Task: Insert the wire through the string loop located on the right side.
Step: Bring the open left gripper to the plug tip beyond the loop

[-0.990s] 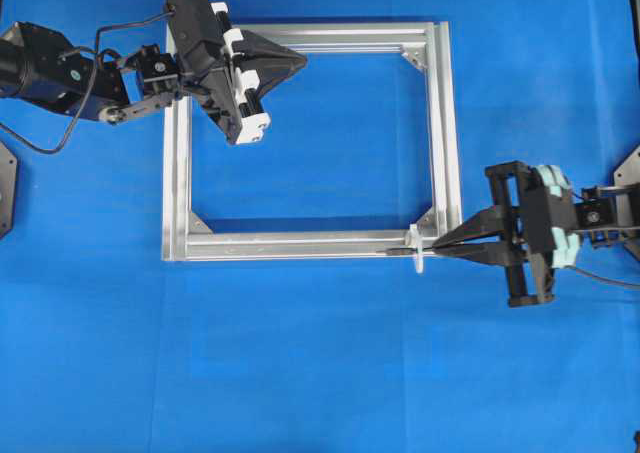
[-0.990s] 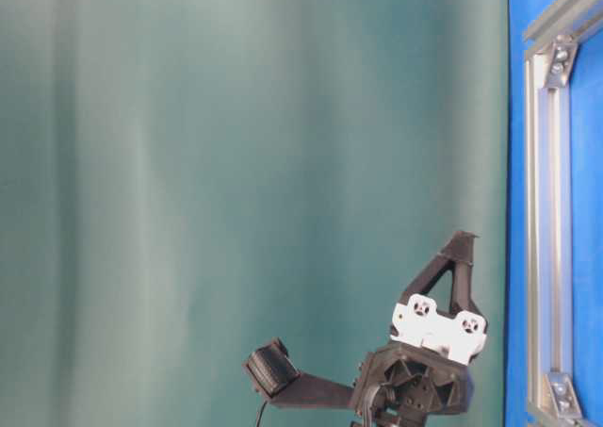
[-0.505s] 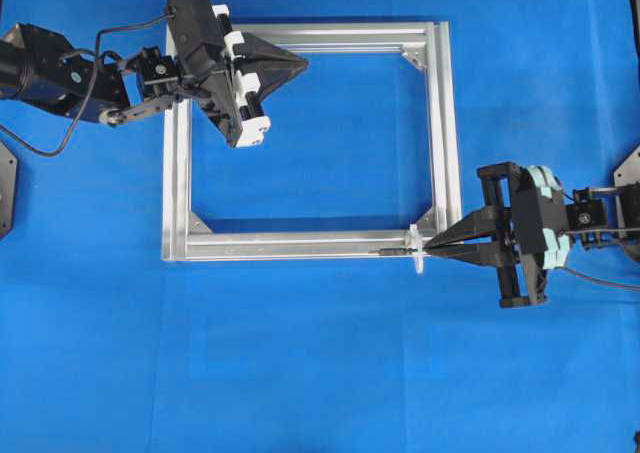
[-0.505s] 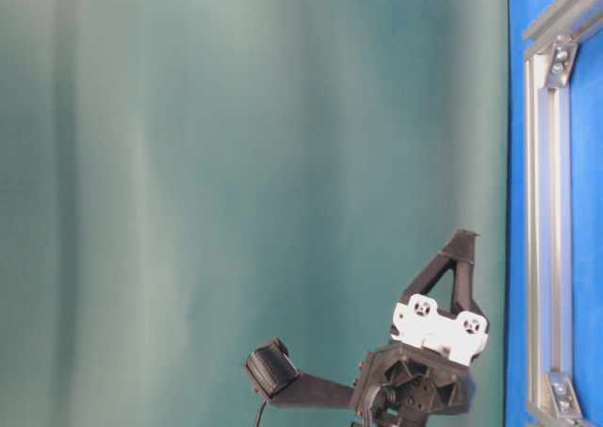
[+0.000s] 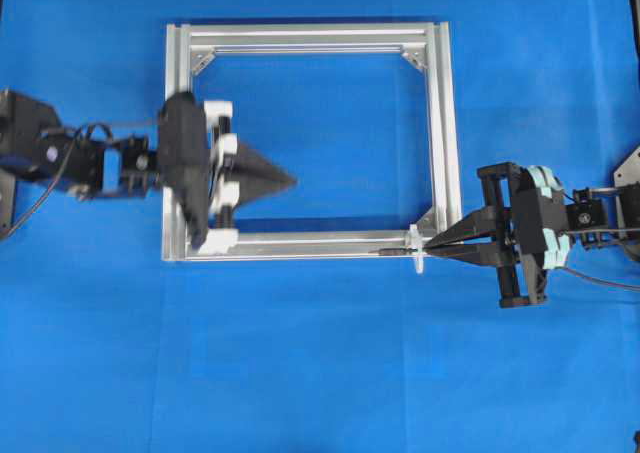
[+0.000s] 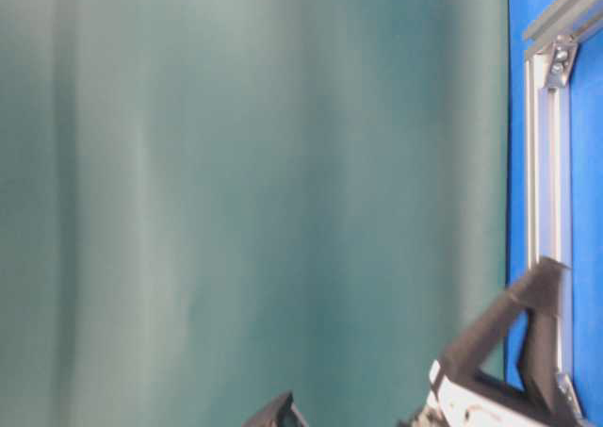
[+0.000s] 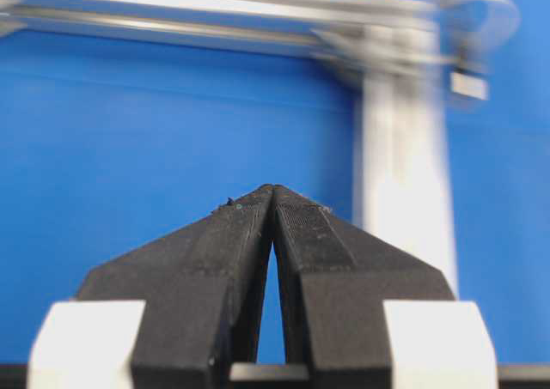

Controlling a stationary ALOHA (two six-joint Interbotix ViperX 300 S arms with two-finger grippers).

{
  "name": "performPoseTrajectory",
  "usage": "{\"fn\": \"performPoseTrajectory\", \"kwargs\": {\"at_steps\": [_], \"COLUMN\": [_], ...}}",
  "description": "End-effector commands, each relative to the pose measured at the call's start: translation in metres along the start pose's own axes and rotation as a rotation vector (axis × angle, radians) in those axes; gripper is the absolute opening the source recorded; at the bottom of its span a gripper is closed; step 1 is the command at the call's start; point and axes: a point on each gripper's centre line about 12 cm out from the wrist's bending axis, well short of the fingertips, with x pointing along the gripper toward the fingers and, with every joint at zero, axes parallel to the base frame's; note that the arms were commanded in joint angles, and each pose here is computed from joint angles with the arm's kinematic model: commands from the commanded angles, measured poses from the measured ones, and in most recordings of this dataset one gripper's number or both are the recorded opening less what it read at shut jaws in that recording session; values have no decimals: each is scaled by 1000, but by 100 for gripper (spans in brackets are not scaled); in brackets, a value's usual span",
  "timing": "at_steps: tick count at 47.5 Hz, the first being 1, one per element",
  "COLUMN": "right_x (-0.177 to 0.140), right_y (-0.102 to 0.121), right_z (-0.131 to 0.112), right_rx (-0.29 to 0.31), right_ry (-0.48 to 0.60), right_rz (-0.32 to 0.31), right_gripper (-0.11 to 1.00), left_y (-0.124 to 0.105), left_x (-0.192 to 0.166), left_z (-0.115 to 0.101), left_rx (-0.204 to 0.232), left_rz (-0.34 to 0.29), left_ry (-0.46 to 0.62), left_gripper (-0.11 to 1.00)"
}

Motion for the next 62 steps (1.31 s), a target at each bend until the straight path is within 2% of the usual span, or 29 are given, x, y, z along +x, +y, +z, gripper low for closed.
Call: {"fn": "performPoseTrajectory", "kwargs": {"at_steps": [1,8,23,33,50,62], "right_x": [0,1,1,1,1,1], "right_y": [0,0,0,0,0,0], "right_z": [6,6,6,6,6,6], "right_rx": [5,5,5,5,5,5], "right_ry": [-26,-26,-24,-24,-24,-27], "right_rz": [0,0,0,0,0,0], "right_gripper": [-3,-3,-3,-3,-3,-3], "left_y": [-25,-41,-39,-41,-40,-43], "left_x": [-6,-9,2,34,86,106], "left_z": [8,5,12,26,61,64], "left_rx": [16,28,22,18,4,2], "left_rz": [-69,-116,-105,-93,-75,-75], "left_ry": [-29,-23,-30,13,21,60], "left_gripper": [0,0,0,0,0,0]}}
